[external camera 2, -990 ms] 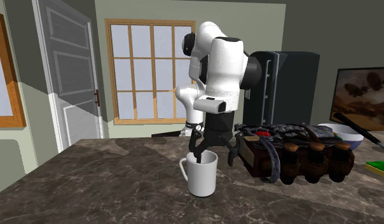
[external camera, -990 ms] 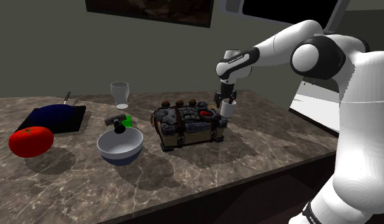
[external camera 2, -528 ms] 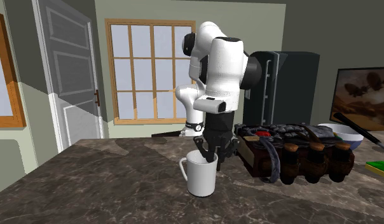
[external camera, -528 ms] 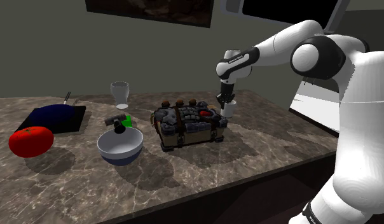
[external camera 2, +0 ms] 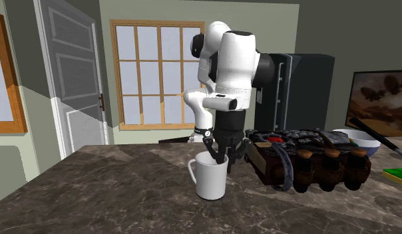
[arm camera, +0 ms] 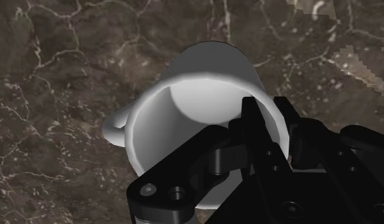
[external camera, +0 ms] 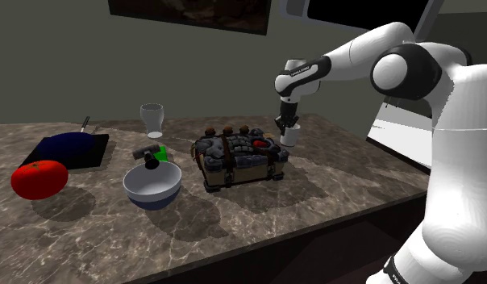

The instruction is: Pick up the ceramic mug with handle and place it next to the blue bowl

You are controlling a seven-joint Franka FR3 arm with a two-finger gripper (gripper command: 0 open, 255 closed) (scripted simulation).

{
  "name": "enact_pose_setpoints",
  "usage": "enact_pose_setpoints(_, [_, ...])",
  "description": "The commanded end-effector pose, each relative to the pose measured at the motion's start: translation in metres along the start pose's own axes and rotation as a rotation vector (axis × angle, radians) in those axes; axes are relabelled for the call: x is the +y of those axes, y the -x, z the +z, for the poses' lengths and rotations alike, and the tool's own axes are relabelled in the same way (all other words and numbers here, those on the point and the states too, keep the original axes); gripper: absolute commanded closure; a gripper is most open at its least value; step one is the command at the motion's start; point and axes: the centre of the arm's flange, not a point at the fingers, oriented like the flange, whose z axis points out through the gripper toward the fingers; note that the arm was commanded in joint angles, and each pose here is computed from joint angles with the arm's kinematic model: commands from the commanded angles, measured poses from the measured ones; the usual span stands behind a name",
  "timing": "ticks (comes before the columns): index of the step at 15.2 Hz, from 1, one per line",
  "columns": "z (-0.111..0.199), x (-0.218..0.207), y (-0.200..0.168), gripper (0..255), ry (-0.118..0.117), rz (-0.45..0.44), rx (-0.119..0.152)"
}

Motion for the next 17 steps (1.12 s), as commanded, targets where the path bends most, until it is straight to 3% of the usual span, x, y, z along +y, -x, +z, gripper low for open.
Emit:
enact_pose_setpoints(1, [-0.010, 0.001, 0.001, 255, 0.000, 0.000, 0.000])
enact_pose_setpoints(17, [-0.094, 0.007, 0.001, 255, 0.000, 0.000, 0.000])
